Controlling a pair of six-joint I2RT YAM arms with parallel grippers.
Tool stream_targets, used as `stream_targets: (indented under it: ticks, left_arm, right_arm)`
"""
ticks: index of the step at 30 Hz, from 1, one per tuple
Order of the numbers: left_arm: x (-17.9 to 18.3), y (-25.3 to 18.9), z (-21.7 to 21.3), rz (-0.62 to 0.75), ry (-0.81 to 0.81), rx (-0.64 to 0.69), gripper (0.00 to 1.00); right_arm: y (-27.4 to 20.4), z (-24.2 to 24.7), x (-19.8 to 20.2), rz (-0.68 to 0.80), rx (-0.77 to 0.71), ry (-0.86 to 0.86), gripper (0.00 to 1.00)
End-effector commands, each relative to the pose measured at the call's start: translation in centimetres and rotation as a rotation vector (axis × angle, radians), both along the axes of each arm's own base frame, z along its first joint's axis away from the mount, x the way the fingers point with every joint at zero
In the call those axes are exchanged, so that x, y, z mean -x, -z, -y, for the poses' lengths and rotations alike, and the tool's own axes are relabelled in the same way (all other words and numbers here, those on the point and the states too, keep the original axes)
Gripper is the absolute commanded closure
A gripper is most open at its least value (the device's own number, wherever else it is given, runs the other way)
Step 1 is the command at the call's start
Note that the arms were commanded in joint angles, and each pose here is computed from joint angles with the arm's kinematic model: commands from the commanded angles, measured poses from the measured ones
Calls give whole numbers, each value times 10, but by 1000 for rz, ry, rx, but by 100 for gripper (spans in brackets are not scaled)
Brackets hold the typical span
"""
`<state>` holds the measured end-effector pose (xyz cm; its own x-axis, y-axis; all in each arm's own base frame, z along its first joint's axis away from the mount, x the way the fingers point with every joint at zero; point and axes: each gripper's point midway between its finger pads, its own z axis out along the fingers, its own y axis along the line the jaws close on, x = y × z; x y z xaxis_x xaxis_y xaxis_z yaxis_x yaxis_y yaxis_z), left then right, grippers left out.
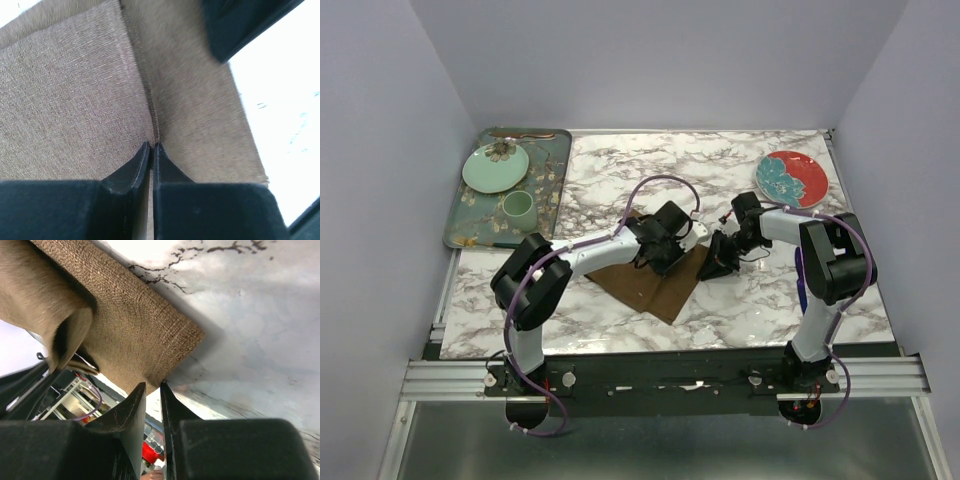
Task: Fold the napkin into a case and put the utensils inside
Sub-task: Fold the rectangle-folded napkin at the center of the board.
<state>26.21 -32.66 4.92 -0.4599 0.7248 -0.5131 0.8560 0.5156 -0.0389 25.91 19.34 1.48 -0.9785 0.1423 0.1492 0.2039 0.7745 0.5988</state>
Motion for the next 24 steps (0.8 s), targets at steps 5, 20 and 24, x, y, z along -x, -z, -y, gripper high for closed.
stream_targets:
  ticks: [5, 20, 24]
  left_arm:
    - [5, -41, 33, -72, 3, 146, 92]
    - [14, -21, 45, -187, -27, 150, 88]
    - [12, -19, 49, -195, -36, 157, 88]
  right_arm:
    - [29, 17, 2, 8, 138, -21, 74]
    - [26, 18, 1, 16, 145, -16, 74]
    - [18, 18, 0, 30, 143, -16, 74]
